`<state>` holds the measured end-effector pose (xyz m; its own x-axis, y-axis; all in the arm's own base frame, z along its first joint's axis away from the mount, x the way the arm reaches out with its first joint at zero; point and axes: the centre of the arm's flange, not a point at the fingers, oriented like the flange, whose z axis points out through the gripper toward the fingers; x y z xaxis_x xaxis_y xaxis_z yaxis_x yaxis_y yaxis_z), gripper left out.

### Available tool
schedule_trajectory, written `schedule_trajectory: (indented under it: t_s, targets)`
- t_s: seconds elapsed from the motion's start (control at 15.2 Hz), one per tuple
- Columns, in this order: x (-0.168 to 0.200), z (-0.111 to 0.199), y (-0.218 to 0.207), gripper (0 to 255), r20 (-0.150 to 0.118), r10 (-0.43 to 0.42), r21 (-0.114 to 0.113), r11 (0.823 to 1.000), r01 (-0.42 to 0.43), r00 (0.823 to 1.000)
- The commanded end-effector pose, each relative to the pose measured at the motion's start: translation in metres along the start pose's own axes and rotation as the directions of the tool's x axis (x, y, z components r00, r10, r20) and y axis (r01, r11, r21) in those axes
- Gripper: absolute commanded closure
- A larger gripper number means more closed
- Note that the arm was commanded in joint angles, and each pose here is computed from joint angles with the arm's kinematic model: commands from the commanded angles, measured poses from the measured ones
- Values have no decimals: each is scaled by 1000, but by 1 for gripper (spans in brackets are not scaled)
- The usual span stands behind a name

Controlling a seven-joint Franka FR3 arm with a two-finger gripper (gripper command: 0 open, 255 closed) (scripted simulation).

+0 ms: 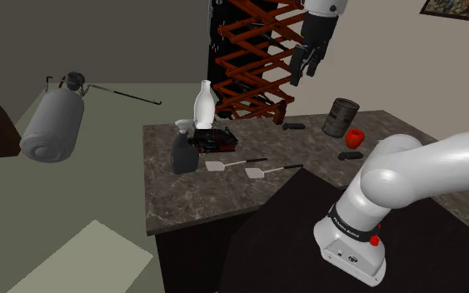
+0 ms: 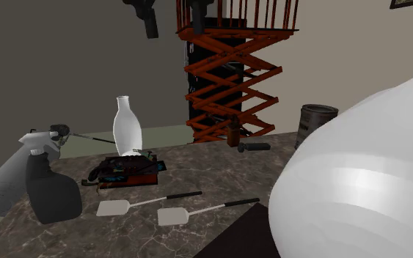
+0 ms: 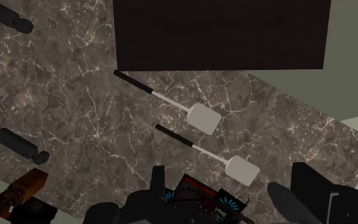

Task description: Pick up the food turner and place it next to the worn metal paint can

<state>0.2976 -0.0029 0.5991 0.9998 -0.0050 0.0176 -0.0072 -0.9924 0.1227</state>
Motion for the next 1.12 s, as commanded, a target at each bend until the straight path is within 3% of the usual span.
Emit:
schedule_trajectory:
  t_s: [0.0, 0.26, 0.53, 0.79, 1.06]
  targets:
    - [0, 0, 0, 0, 0, 0, 0, 1000, 0, 1000]
    - [-2, 52, 12, 0, 0, -143, 11, 990, 143, 990]
    - [-2, 104, 23, 0, -1, -283, 22, 959, 283, 959]
    - [0, 156, 33, 0, -4, -417, 33, 908, 417, 909]
    - [2, 208, 43, 0, -8, -542, 44, 839, 542, 840]
